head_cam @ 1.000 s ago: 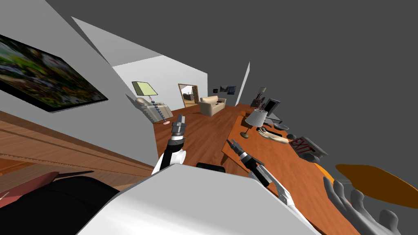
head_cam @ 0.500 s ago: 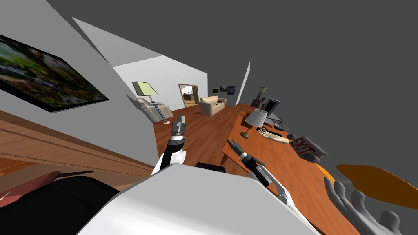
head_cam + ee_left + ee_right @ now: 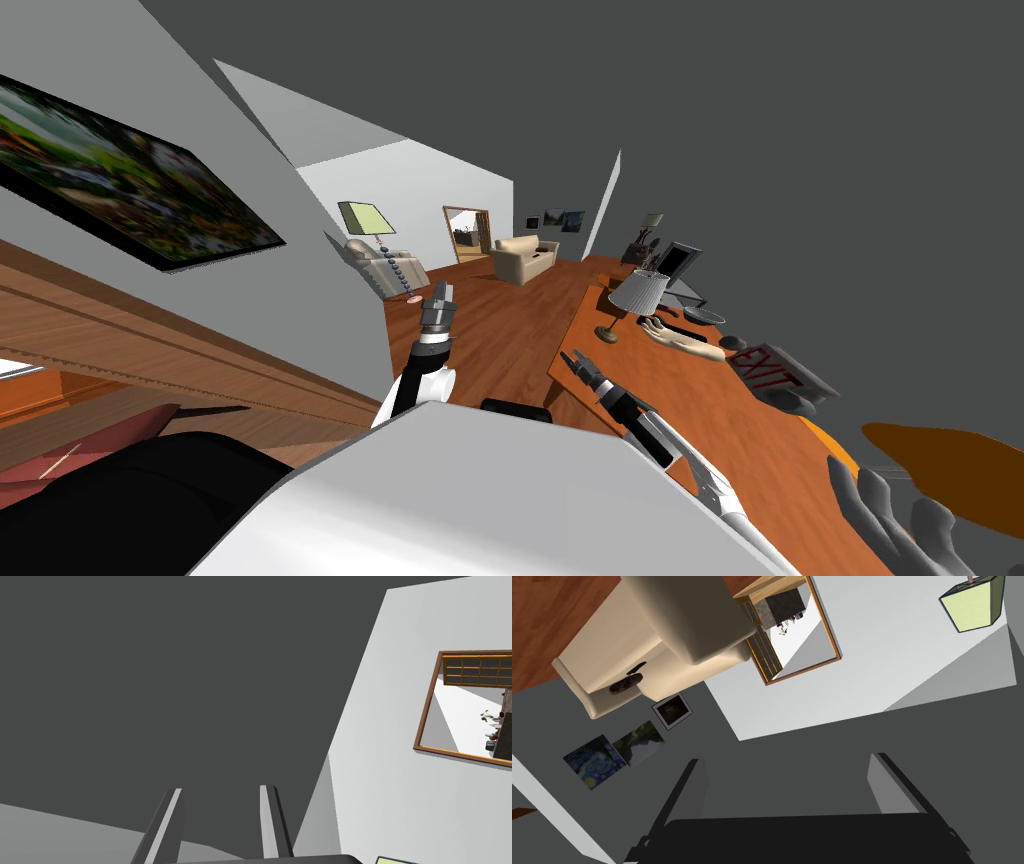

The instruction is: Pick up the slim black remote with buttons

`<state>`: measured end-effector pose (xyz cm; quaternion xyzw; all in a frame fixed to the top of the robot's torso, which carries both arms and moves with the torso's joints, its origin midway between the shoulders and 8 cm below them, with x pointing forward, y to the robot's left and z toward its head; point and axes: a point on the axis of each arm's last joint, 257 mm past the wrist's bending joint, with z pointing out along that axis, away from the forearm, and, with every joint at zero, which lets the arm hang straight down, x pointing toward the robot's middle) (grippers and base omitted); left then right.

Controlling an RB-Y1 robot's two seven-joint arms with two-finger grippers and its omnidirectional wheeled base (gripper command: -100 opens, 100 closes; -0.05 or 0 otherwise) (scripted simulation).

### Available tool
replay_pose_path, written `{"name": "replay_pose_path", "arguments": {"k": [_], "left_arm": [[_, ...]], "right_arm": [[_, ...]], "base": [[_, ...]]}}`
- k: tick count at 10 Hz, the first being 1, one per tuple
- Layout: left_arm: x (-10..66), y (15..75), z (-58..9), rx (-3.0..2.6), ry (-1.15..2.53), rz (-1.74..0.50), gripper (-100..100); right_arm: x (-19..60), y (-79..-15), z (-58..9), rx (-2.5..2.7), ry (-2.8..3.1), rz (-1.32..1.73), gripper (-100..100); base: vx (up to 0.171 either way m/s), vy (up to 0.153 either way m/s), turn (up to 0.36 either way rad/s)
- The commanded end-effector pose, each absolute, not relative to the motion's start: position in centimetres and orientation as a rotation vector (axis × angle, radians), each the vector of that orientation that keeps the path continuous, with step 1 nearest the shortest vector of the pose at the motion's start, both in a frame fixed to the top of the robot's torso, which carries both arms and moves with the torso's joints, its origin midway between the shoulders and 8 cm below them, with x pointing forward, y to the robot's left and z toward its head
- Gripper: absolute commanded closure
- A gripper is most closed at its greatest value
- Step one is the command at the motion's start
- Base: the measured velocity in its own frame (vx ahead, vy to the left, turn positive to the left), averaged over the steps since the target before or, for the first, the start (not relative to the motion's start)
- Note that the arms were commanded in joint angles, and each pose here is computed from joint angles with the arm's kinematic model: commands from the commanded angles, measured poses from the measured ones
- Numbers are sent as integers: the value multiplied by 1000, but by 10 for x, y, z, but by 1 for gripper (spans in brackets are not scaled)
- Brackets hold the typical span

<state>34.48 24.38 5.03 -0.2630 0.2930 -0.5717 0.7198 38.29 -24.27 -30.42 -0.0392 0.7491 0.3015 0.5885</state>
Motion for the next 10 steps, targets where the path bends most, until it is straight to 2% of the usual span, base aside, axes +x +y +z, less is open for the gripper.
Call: {"name": "replay_pose_path", "arguments": {"k": [1, 4, 10], "left_arm": [[345, 244, 50, -581, 648, -1264, 0], [345, 244, 50, -581, 648, -1264, 0], [345, 244, 50, -581, 648, -1264, 0]], "right_arm": [[378, -259, -316, -136, 1787, 654, -100], [367, -293, -340, -229, 1867, 555, -100], [363, -306, -347, -262, 1894, 519, -100]], "base": [[20, 36, 101], [15, 28, 78], [5, 10, 27]]}}
